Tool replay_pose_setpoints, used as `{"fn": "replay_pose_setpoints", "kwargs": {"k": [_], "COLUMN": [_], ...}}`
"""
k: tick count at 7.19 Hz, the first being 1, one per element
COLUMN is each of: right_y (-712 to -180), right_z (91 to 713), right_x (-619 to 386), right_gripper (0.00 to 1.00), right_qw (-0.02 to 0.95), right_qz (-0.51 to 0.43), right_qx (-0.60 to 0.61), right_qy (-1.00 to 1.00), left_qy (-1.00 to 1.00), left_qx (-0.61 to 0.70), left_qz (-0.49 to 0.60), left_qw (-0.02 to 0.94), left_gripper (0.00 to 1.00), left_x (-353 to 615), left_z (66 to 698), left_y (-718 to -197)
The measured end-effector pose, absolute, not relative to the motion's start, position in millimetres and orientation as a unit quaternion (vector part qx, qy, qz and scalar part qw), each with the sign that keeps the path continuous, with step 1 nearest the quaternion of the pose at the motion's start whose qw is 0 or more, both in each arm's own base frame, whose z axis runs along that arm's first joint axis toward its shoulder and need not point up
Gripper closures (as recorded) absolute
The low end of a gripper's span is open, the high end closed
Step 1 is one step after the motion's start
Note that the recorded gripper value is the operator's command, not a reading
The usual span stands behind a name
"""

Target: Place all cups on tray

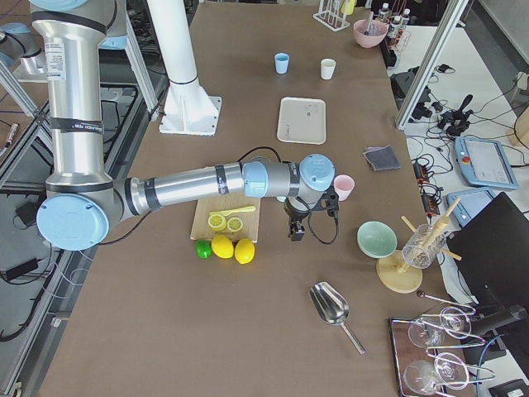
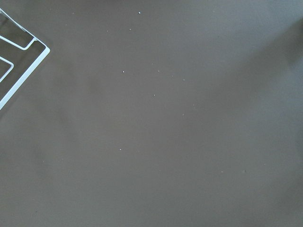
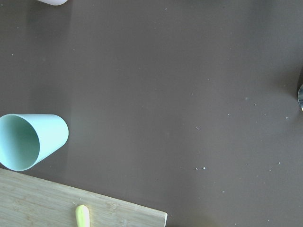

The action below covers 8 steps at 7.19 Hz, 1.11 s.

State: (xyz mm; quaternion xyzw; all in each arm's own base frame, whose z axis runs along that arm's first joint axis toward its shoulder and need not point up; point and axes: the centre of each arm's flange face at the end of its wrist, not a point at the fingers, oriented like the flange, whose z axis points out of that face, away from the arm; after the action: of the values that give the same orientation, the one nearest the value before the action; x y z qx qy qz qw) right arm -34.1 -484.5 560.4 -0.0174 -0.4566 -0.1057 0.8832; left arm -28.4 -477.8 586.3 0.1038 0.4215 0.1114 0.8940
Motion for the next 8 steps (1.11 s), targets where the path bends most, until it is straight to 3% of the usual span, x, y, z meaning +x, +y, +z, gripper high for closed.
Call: {"fn": "replay_pose_setpoints", "kwargs": {"k": [8], "right_y": [-488.8], "right_z": [565.1], "right_x": [-35.1], "right_gripper": [0.0], "right_qw": [0.882], "right_qz": [-0.107], "right_qx": [-0.011], "right_qy": [-0.459], "left_qy": [0.424], "left_qx": [0.104], "left_qz": [0.112], "left_qw": [0.893], "left_gripper": [0.02], "left_x": [-28.0], "left_z": [586.5], "left_y": [-477.0]}}
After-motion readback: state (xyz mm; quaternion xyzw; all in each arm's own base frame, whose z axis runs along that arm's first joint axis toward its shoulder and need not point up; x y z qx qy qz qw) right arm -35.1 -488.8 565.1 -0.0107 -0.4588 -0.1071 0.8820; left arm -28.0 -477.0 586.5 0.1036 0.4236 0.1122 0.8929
